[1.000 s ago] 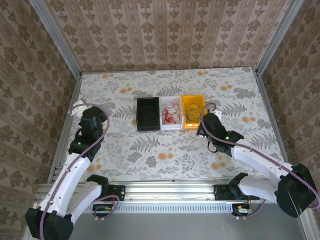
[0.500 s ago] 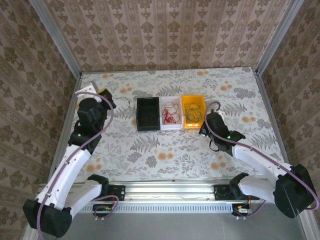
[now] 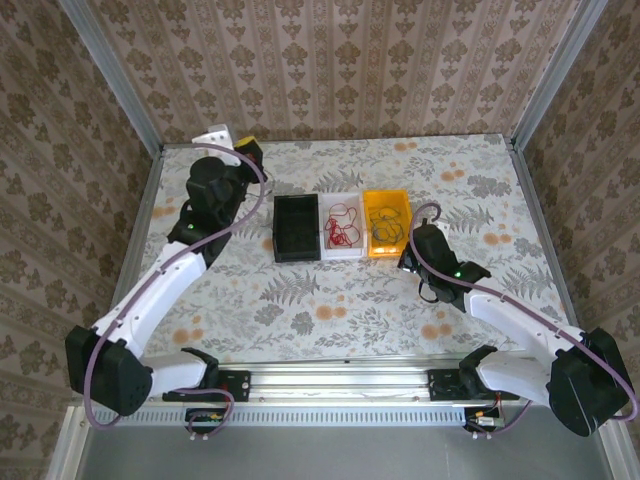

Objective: Untangle the cables

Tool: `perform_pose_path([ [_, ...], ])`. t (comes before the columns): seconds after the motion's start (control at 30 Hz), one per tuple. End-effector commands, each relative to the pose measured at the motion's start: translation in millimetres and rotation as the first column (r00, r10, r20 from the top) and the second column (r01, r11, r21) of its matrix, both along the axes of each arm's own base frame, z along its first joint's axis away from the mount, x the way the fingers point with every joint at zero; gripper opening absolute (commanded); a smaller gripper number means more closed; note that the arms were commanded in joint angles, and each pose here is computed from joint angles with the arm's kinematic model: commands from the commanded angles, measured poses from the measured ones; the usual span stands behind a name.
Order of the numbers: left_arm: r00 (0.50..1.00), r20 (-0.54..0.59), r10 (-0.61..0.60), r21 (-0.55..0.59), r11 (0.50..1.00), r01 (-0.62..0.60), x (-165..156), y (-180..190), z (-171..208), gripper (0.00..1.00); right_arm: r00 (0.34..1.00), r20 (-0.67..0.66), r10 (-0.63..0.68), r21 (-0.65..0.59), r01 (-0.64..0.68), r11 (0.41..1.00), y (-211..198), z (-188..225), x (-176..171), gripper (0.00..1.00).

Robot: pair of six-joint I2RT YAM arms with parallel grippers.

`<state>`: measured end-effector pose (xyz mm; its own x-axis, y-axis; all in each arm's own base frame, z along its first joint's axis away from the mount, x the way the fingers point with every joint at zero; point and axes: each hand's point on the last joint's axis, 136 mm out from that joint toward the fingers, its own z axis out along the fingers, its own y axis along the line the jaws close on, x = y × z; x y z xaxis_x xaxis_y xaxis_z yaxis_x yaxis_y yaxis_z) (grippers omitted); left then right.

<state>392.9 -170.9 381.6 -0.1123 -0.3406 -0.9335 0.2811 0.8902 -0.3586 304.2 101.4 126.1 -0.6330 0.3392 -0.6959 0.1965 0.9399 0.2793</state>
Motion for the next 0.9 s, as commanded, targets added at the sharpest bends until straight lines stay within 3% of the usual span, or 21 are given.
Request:
perform_pose_path([
  [0.0, 0.998, 0.054, -0.029, -0.011, 1.000, 0.029, 0.0, -10.0, 15.8, 0.00, 1.000, -0.009, 0.015, -0.006, -0.015, 1.000, -0.6, -5.0, -3.8, 0.00],
  [0.3, 0.991, -0.131, -0.014, 0.030, 0.999, 0.018, 8.9, -28.7, -74.6, 0.00, 0.999, -0.017, 0.027, -0.008, -0.028, 1.000, -0.1, -8.6, -6.1, 0.01],
  [0.63, 0.957, -0.288, -0.027, 0.022, 0.999, 0.035, -2.6, -45.4, -139.7, 0.00, 0.998, -0.007, 0.057, -0.005, -0.057, 0.998, 5.3, -3.0, -2.5, 0.01],
  [0.77, 0.948, -0.316, -0.034, -0.007, 0.999, 0.034, -2.8, -50.2, -149.7, 0.33, 0.996, 0.006, 0.084, 0.002, -0.084, 0.996, 11.1, 3.8, 0.6, 0.01],
  [0.87, 0.952, -0.304, -0.024, 0.003, 1.000, 0.026, -0.1, -49.8, -143.5, 0.52, 0.993, 0.016, 0.118, 0.010, -0.118, 0.993, 17.7, 10.0, 3.0, 0.01],
])
